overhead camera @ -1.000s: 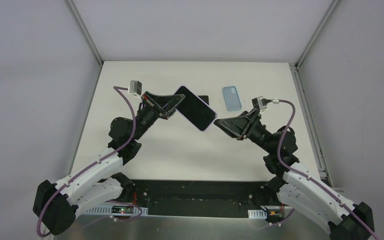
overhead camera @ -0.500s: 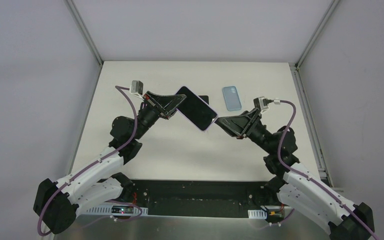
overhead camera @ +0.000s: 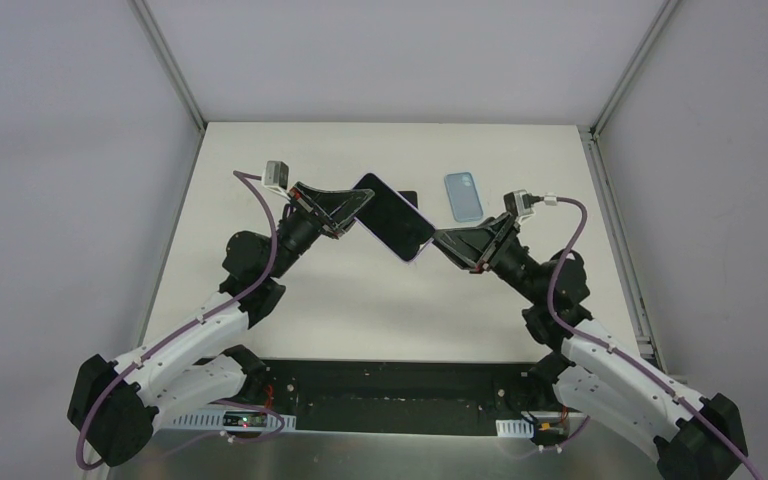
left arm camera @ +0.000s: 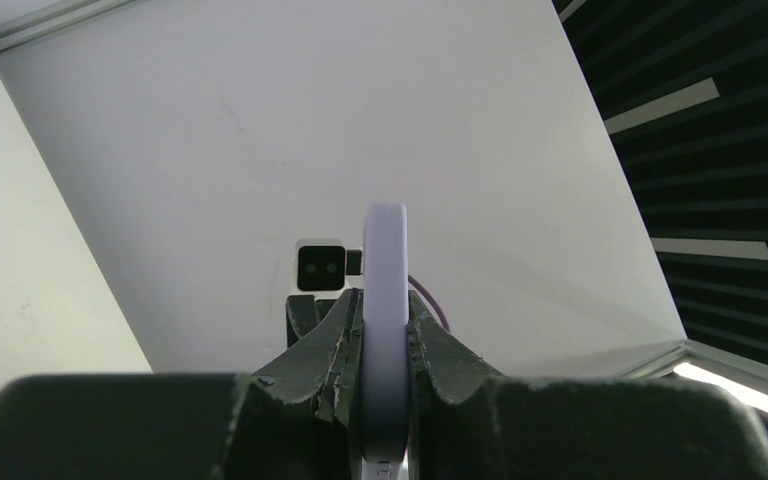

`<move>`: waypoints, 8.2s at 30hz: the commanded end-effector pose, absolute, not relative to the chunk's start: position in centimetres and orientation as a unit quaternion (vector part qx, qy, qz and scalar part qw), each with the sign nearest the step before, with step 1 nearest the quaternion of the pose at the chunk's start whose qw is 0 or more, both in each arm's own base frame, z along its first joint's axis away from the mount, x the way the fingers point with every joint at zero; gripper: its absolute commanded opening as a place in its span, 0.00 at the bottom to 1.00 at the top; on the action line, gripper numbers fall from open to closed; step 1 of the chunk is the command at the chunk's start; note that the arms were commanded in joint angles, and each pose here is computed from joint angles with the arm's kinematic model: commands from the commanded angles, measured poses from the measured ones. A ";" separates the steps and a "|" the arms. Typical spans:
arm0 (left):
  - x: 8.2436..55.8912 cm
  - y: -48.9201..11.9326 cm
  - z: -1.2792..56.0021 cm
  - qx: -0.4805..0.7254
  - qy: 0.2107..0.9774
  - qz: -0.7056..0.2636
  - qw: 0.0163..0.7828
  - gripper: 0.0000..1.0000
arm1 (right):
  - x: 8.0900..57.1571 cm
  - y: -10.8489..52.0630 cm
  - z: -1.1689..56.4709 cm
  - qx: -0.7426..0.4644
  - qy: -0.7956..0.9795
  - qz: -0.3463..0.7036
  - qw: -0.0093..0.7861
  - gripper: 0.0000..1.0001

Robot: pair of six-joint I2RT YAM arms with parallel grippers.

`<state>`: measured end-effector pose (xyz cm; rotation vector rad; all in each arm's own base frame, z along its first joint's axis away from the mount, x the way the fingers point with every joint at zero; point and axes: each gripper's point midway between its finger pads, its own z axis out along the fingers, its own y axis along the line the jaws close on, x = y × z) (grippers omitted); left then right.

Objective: Take the phone out of the phone case
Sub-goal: Remove the phone case from the phone.

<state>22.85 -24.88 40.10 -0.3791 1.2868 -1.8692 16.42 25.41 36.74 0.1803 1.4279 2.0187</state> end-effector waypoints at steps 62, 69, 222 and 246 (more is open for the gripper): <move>21.4 -25.6 48.4 -0.135 0.417 -0.830 0.347 0.00 | 10.2 22.8 44.6 -0.071 0.372 0.855 0.355 0.00; 20.5 -24.9 49.6 -0.126 0.402 -0.835 0.354 0.00 | 10.3 23.0 43.3 -0.076 0.383 0.845 0.364 0.00; 23.6 -22.0 36.9 -0.207 0.559 -0.602 0.531 0.00 | 17.2 28.9 25.6 0.123 0.722 0.623 0.276 0.44; 22.9 -22.7 37.7 -0.194 0.556 -0.623 0.515 0.00 | 17.7 29.4 24.7 0.137 0.731 0.613 0.265 0.41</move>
